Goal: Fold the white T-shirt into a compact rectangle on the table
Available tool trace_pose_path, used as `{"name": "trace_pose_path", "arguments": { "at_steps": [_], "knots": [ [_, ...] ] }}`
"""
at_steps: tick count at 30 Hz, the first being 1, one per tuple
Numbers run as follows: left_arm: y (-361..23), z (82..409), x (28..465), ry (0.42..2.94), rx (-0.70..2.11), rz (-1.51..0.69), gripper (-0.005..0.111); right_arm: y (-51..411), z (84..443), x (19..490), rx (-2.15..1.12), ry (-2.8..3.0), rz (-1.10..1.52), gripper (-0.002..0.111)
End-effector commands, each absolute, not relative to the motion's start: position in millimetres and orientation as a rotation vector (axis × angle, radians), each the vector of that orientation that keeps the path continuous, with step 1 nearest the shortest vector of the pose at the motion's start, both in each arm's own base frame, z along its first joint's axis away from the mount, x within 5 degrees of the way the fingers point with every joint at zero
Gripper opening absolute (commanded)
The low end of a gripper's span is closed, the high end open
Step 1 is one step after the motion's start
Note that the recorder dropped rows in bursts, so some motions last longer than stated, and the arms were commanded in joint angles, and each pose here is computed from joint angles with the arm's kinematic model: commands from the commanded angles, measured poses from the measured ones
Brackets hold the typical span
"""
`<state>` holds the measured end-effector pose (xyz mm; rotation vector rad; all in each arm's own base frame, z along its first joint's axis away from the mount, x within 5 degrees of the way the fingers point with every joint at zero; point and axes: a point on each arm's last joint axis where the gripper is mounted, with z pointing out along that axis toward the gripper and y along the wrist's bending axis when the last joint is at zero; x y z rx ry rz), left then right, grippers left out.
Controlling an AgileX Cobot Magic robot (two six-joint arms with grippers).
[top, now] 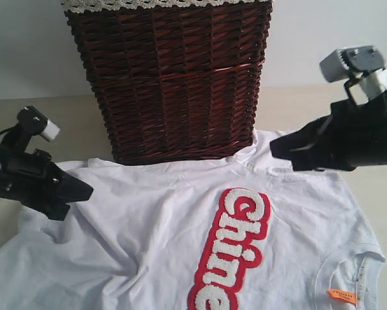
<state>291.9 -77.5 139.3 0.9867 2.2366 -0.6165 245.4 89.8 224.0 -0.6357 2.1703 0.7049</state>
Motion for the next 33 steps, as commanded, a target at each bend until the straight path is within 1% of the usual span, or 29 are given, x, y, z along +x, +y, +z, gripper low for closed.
{"name": "trace_pose_path", "arguments": {
  "at_steps": [1,5,9,14,20,27,33],
  "knots": [
    [-98.9,127.7,287.1,2.233,1.091,-0.638,0.000,94.2,195.5,255.7,-0.717,2.240,0.742,0.000],
    [-102.1,124.3,286.1,2.240,1.104,-0.643,0.000,93.5,169.5,262.6,-0.715,2.326,0.737,0.000],
    [-98.3,122.3,289.1,2.258,1.096,-0.567,0.000,91.6,154.5,265.8,-0.660,2.398,0.726,0.000],
    [-93.8,120.3,292.3,2.265,1.105,-0.477,0.000,73.1,129.1,270.6,-0.501,2.529,0.462,0.000],
    [-92.6,119.9,293.1,2.269,1.105,-0.454,0.000,61.1,108.3,270.5,-0.434,2.611,0.296,0.000],
    [-91.9,119.6,293.5,2.235,1.163,-0.420,0.000,49.1,91.2,271.9,-0.390,2.665,0.120,0.000],
    [-89.9,118.9,294.8,2.227,1.184,-0.375,0.000,31.6,82.7,275.9,-0.325,2.672,-0.145,0.000]
  ]
}}
